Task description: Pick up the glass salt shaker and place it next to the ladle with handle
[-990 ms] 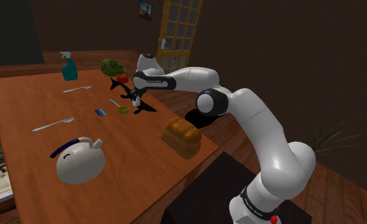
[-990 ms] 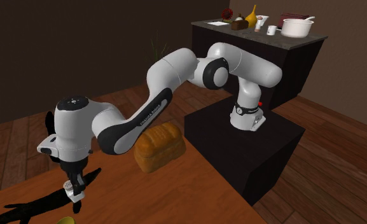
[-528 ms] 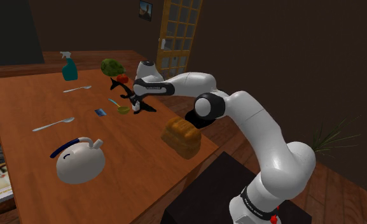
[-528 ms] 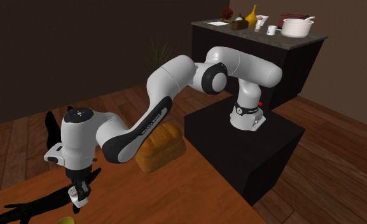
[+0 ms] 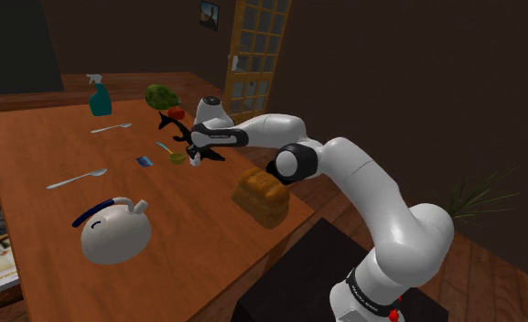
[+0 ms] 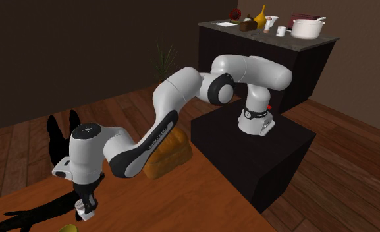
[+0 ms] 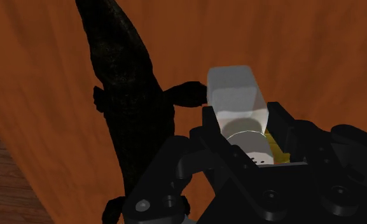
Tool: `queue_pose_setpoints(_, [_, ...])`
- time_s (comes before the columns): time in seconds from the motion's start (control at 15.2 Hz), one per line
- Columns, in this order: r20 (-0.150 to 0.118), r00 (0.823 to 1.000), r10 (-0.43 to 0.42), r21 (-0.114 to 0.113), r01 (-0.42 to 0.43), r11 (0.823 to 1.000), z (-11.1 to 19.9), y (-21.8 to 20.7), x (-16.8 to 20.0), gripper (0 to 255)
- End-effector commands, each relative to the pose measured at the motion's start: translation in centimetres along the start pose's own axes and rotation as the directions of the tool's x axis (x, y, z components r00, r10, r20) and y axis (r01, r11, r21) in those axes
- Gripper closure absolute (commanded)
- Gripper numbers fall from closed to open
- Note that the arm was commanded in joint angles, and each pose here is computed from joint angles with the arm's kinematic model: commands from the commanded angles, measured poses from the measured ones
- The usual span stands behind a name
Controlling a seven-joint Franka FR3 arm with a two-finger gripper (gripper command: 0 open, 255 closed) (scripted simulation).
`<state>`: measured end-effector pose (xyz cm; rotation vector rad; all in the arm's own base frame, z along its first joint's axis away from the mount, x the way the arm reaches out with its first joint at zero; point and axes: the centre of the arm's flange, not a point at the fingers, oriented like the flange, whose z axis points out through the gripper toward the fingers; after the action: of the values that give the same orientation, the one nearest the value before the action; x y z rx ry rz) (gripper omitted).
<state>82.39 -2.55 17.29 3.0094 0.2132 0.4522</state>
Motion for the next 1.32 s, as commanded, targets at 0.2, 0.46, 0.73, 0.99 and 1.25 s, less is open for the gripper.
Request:
queue_pose_setpoints(0.2, [-0.001,1.000,0.000,0.000,0.000,1.000,1.8,-0.3,-0.5,255])
queue_pose_setpoints(0.46, [-0.001,1.000,0.000,0.000,0.000,1.000,1.8,-0.3,-0.5,255])
queue_pose_setpoints(0.73, [-0.001,1.000,0.000,0.000,0.000,1.000,1.8,-0.3,-0.5,0])
queue_pose_setpoints(0.99, [-0.001,1.000,0.000,0.000,0.000,1.000,1.8,-0.3,-0.5,0])
queue_pose_setpoints(1.25, [-0.001,1.000,0.000,0.000,0.000,1.000,-3.2,-0.3,-0.5,0])
